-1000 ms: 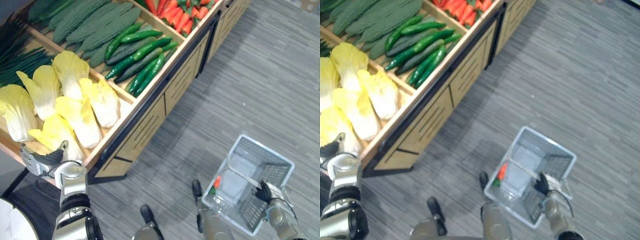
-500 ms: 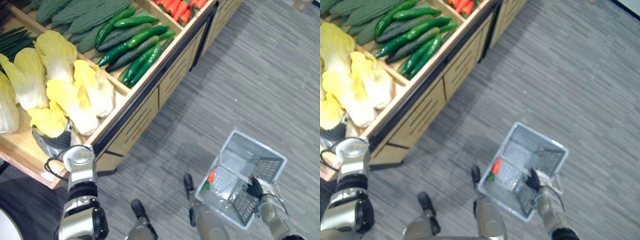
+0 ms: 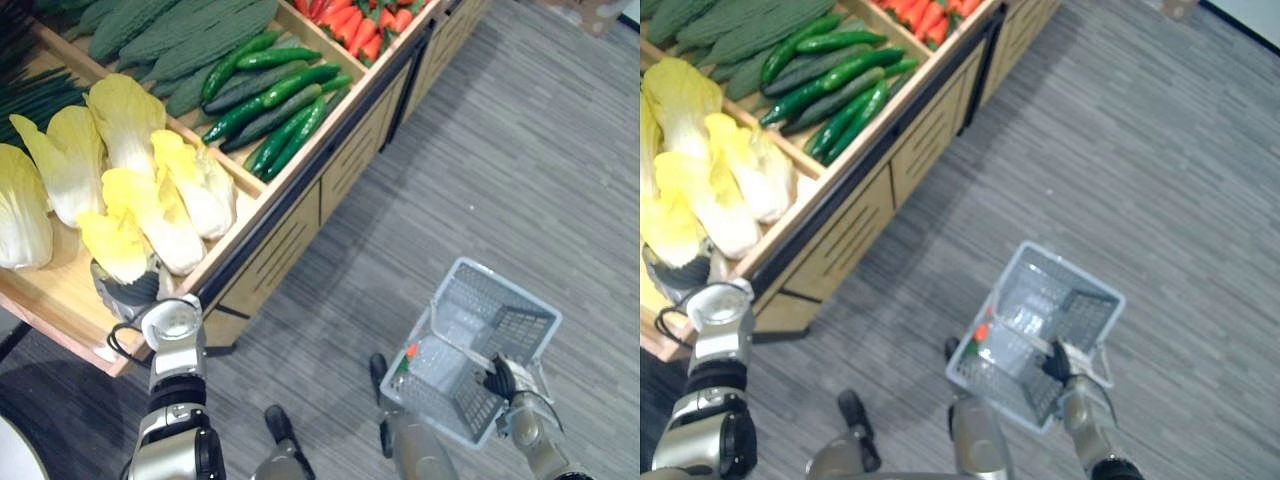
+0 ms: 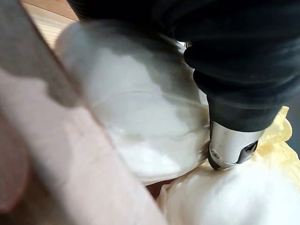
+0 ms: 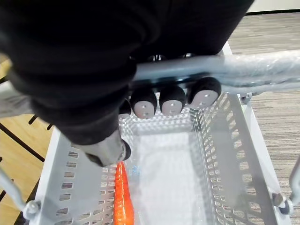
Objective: Pick vegetable in the basket
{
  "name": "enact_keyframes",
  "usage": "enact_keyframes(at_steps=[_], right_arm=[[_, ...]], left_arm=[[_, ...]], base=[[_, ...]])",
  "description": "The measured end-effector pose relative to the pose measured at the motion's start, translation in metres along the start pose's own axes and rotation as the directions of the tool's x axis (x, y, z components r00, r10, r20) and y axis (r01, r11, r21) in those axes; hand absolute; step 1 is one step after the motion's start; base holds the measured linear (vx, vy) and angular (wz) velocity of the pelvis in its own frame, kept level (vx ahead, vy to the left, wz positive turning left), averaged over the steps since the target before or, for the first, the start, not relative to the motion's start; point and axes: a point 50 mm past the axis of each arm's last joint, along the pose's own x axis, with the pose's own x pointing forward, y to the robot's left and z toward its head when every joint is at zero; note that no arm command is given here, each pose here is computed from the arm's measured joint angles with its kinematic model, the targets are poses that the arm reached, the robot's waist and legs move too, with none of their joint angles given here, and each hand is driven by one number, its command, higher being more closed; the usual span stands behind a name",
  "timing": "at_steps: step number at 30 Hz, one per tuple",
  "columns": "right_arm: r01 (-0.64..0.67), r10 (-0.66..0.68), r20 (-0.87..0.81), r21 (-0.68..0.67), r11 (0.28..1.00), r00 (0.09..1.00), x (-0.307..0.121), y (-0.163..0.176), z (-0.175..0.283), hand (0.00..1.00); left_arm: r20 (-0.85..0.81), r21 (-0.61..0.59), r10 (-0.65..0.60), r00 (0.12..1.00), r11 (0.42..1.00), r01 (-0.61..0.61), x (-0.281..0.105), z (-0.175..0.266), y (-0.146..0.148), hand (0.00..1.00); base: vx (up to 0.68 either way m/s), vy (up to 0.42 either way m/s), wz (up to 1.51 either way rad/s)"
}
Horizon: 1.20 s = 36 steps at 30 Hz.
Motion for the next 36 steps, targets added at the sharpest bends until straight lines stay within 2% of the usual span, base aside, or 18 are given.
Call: enact_keyframes(at_steps=[4,19,25,31,36], right_arm=[[0.002,-0.002,-0.029,0.002,1.0,1.0,-0.003,0.0,-0.008,1.0],[-0.022,0.021,-0.055,-0.03,0.999,0.998,-0.01,0.001,-0.021,1.0],[-0.044,0.042,-0.081,-0.033,0.998,0.996,-0.015,0.005,-0.027,1.0],[-0.054,0.05,-0.1,-0.034,0.998,0.994,-0.018,0.008,-0.032,1.0],[-0.063,0.059,-0.117,-0.031,0.998,0.991,-0.022,0.01,-0.036,1.0]], left_arm=[[-0.036,0.033,-0.018,0.999,0.999,0.019,0.001,-0.011,0.0,1.0],[-0.123,0.031,-0.011,0.992,0.999,0.015,0.006,-0.024,0.002,1.0],[-0.134,-0.039,0.015,0.991,0.999,-0.021,0.002,-0.023,0.007,1.0],[-0.058,-0.142,0.044,0.997,0.989,-0.052,-0.011,-0.006,0.01,1.0],[-0.048,-0.159,0.049,0.998,0.986,-0.056,-0.019,-0.006,0.011,1.0]], base=[[0.01,-0.008,-0.04],[0.0,0.0,0.0],[0.01,0.001,0.03],[0.0,0.006,0.1],[0.0,0.002,0.01]])
